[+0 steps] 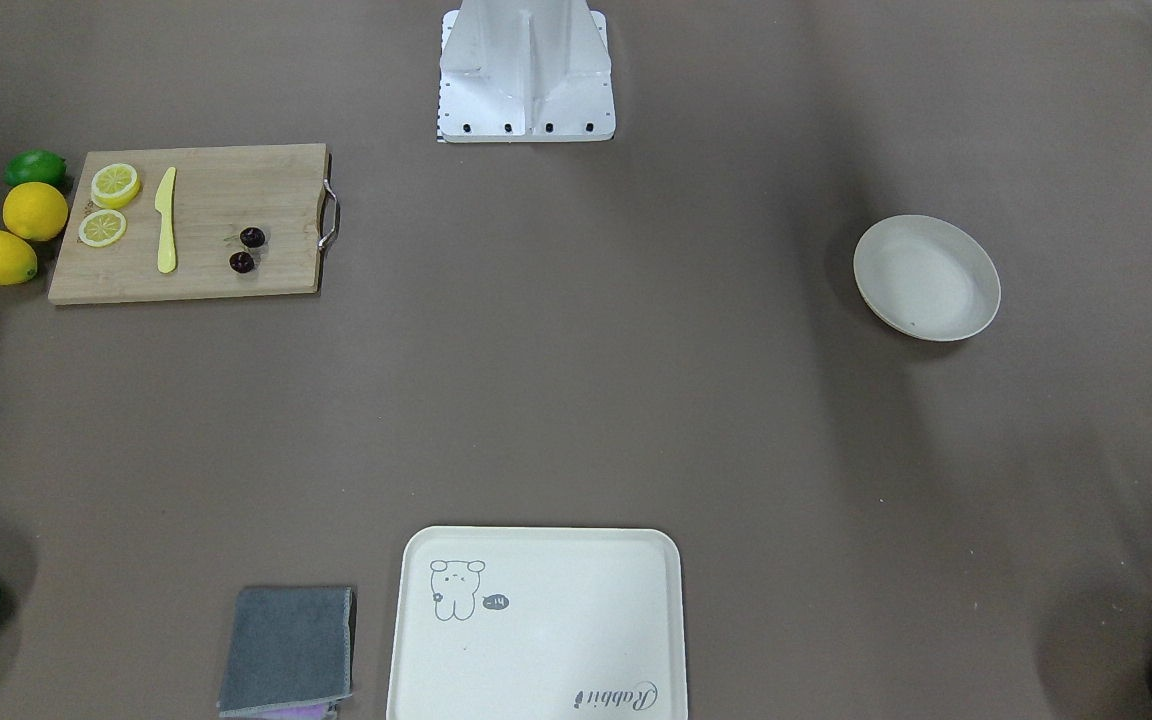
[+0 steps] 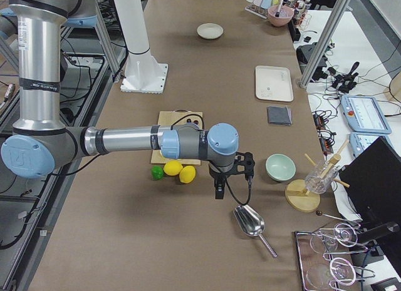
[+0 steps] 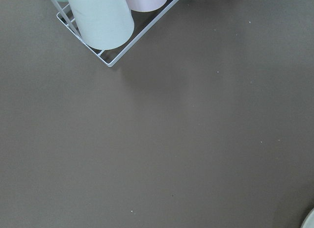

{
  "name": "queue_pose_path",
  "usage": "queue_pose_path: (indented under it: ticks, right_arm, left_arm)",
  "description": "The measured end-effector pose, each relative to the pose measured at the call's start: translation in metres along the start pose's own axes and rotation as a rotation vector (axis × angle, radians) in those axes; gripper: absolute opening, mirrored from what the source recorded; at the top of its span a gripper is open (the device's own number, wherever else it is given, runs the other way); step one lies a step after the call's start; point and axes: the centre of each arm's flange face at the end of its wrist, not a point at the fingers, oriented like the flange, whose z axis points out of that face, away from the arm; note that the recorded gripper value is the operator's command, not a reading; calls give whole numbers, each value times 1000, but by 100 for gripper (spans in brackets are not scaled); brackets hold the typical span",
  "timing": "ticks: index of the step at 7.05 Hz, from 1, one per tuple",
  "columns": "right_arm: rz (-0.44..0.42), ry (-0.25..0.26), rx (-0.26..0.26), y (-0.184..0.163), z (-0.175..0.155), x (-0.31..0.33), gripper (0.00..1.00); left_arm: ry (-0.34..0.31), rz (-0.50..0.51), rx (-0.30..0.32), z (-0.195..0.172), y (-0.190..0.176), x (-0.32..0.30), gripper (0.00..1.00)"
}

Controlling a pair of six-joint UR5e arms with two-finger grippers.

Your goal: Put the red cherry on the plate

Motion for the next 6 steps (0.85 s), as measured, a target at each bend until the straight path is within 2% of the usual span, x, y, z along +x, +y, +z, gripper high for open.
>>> queue_pose_path:
  ticks: [3, 6]
  right_arm:
    - [-7, 0, 8, -4, -4, -4, 100]
    - [-22, 0, 20, -6, -10, -12, 100]
  left_arm:
    - [16, 61, 52, -8, -11, 15, 98]
    - [48, 126, 101, 9, -2, 24, 98]
